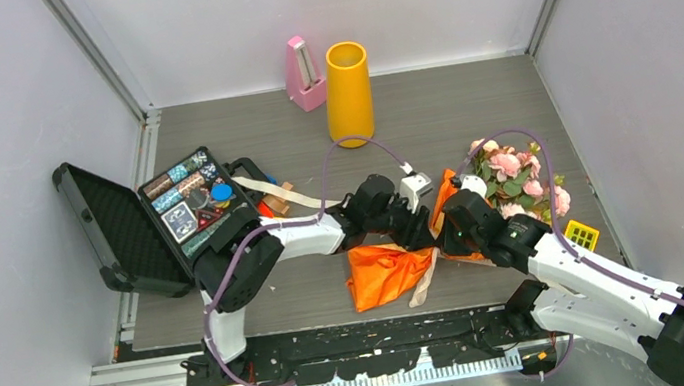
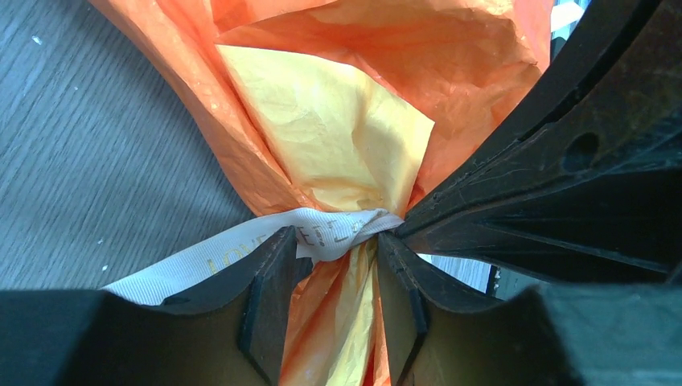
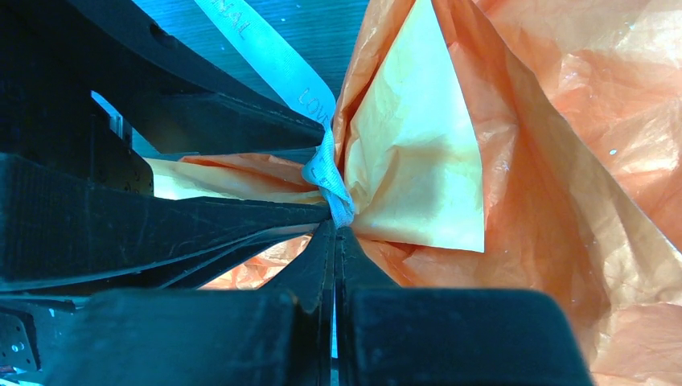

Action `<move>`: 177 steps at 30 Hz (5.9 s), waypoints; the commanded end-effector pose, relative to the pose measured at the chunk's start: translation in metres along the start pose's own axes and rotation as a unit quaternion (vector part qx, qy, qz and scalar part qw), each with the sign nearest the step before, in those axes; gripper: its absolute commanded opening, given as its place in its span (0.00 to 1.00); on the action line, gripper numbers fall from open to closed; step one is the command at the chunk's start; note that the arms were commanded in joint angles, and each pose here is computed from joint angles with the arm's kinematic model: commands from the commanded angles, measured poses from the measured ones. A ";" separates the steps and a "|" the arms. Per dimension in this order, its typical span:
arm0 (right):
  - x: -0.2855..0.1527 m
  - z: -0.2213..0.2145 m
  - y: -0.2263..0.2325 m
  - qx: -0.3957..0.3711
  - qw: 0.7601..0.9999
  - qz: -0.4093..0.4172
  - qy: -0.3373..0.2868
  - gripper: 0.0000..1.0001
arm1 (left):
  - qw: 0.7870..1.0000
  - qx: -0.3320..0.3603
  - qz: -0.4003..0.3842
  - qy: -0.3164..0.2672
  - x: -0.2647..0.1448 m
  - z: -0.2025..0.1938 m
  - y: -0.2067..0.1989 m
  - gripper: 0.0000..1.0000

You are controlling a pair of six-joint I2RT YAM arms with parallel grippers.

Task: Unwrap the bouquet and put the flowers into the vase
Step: Untie the ribbon from the wrapping paper.

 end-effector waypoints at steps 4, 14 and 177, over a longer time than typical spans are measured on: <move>0.000 0.008 0.002 0.013 1.000 -0.003 -0.022 0.00 | 0.998 0.026 -0.044 -0.032 0.012 0.022 -0.012 0.44; 0.002 0.005 0.001 0.012 1.000 -0.005 -0.014 0.00 | 0.996 0.030 -0.073 -0.040 0.019 0.023 -0.014 0.05; 0.044 0.005 0.068 -0.075 0.986 0.145 0.036 0.00 | 0.974 0.097 0.190 -0.074 -0.112 -0.001 0.018 0.45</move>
Point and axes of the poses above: each gripper's point midway between its finger pads, its own x axis out along the fingers, its own y axis along the line the jaws close on, z = x × y, the point moved 7 cm from there along -x, back along the fingers, and after that the axes turned 11 degrees about -x, right-handed, at the moved point
